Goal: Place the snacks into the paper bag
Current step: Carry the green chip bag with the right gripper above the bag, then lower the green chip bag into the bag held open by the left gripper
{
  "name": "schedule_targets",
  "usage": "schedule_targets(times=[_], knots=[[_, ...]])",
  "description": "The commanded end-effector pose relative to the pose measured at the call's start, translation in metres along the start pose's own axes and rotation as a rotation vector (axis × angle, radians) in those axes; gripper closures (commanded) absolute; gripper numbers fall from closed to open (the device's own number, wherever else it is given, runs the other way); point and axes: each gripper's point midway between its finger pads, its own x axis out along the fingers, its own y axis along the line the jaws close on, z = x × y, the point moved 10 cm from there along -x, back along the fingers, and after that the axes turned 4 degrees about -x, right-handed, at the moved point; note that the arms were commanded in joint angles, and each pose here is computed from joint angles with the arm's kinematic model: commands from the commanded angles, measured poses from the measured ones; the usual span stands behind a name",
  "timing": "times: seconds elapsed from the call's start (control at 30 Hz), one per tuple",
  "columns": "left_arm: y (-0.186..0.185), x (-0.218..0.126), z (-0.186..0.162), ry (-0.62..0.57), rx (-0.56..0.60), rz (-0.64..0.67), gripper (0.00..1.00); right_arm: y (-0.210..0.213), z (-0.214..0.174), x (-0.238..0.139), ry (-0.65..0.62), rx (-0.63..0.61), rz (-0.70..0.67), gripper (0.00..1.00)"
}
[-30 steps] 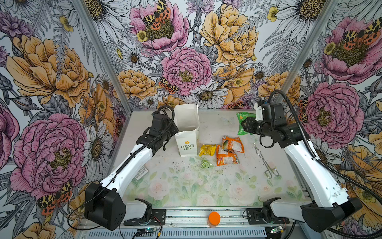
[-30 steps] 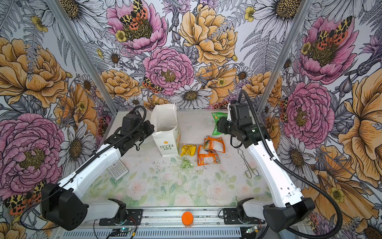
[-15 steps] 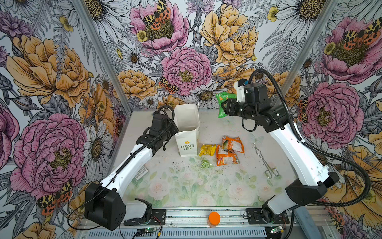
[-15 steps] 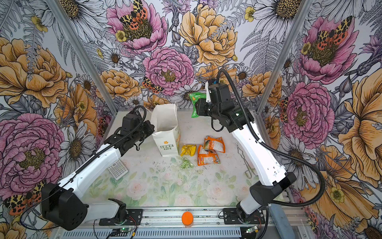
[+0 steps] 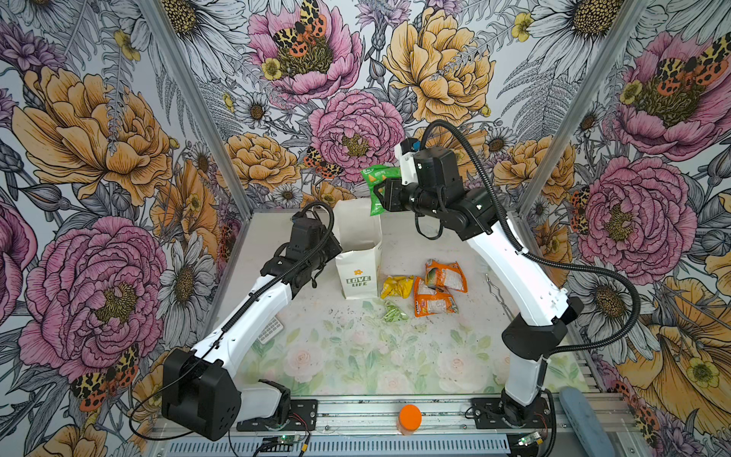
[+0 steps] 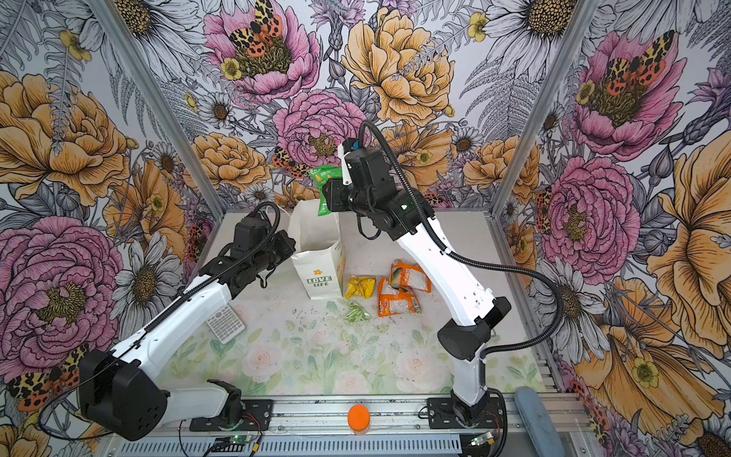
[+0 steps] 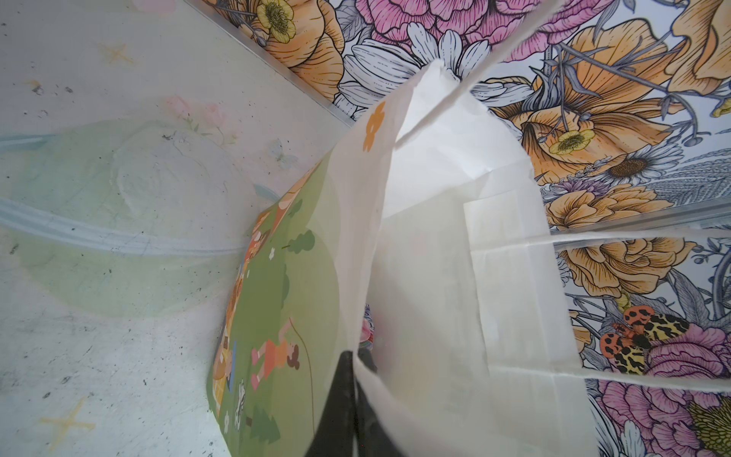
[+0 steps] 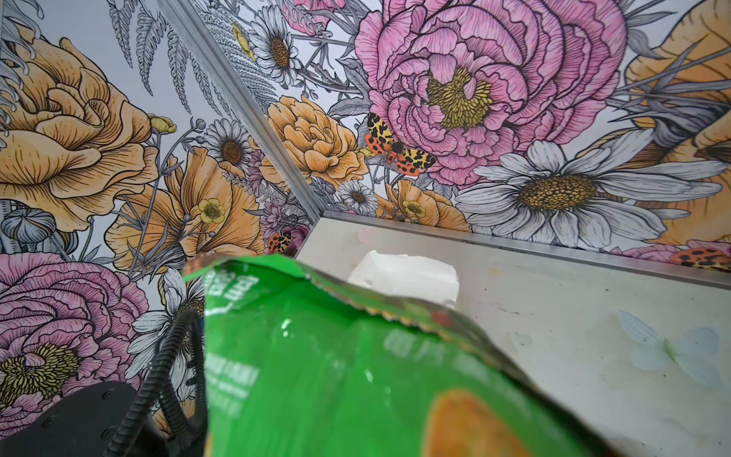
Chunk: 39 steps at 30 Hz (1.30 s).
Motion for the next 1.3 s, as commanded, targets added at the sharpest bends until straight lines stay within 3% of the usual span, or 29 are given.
schedule_targets(times=[0.0, 0.53, 1.27], knots=[[0.011, 0.007, -0.007, 0.036, -0.007, 0.028, 1.0, 0.011, 0.004, 0.007, -0.029, -0.006, 0.024, 0.57], [0.01, 0.01, -0.008, 0.045, -0.008, 0.008, 1.0, 0.026, -0.023, 0.064, 0.035, 0.009, 0.007, 0.58], [0.012, 0.013, -0.009, 0.05, -0.012, 0.013, 1.0, 0.021, -0.074, 0.107, 0.174, -0.025, -0.121, 0.57]])
